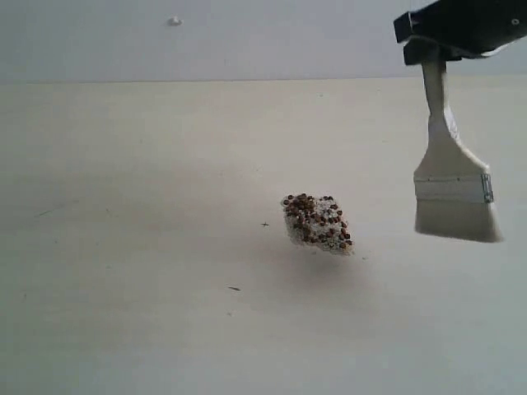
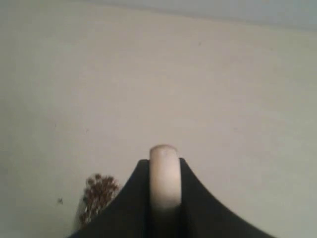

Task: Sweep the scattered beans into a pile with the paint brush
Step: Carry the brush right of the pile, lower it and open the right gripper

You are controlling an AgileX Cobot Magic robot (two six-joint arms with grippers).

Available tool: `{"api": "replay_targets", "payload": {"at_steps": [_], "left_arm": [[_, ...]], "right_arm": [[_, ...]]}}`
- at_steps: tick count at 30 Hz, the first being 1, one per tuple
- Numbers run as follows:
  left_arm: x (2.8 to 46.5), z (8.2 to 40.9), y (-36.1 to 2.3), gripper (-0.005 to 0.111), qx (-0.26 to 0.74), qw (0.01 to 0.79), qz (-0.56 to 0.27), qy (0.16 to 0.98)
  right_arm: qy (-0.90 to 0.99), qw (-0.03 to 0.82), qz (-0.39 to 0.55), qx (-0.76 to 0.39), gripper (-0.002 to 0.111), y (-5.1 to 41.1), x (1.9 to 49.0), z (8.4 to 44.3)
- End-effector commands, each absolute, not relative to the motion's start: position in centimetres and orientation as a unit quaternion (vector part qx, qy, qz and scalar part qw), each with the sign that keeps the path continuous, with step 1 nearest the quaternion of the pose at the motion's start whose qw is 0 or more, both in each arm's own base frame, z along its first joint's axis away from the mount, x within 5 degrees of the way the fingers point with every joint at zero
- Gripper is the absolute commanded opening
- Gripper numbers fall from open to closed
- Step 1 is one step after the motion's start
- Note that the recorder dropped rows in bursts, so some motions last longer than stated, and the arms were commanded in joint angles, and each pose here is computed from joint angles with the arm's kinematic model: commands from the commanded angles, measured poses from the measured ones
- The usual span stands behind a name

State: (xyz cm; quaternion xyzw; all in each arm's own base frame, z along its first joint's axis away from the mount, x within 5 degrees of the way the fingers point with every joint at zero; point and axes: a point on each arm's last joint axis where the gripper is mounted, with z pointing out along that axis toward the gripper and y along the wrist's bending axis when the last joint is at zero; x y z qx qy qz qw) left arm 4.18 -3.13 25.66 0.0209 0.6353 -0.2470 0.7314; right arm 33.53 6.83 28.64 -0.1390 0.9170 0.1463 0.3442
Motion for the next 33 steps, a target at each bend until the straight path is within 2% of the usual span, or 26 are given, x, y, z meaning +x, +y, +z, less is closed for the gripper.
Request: {"api": "replay_targets", "payload": {"at_steps": [1, 12, 19, 26, 27, 33], "left_arm": [[4.2, 25.6, -3.2, 0.000, 0.022, 0.730, -0.249, 0.637], [4.2, 25.6, -3.2, 0.000, 0.022, 0.730, -0.249, 0.637], [4.2, 25.6, -3.2, 0.000, 0.022, 0.730, -0.249, 0.637], [4.2, 25.6, -3.2, 0.000, 0.022, 0.730, -0.249, 0.637], [4.2, 25.6, -3.2, 0.000, 0.022, 0.730, -0.249, 0.637], [4.2, 25.6, -3.2, 0.000, 0.022, 0.730, -0.249, 0.637]], "right_arm": [[0.921, 0.274, 0.213, -0.175, 0.000, 6.8, 34.4, 26.2], [0.888, 0.235, 0.376, -0.126, 0.000, 5.9, 37.3, 20.4], [0.902, 0.206, 0.369, -0.086, 0.000, 4.0, 38.3, 16.4], [0.914, 0.220, 0.336, -0.065, 0.001, 3.5, 39.0, 15.0], [0.915, 0.223, 0.332, -0.063, 0.002, 3.4, 39.1, 15.0], [0.927, 0.269, 0.261, -0.032, 0.031, 2.2, 40.2, 14.7]]}}
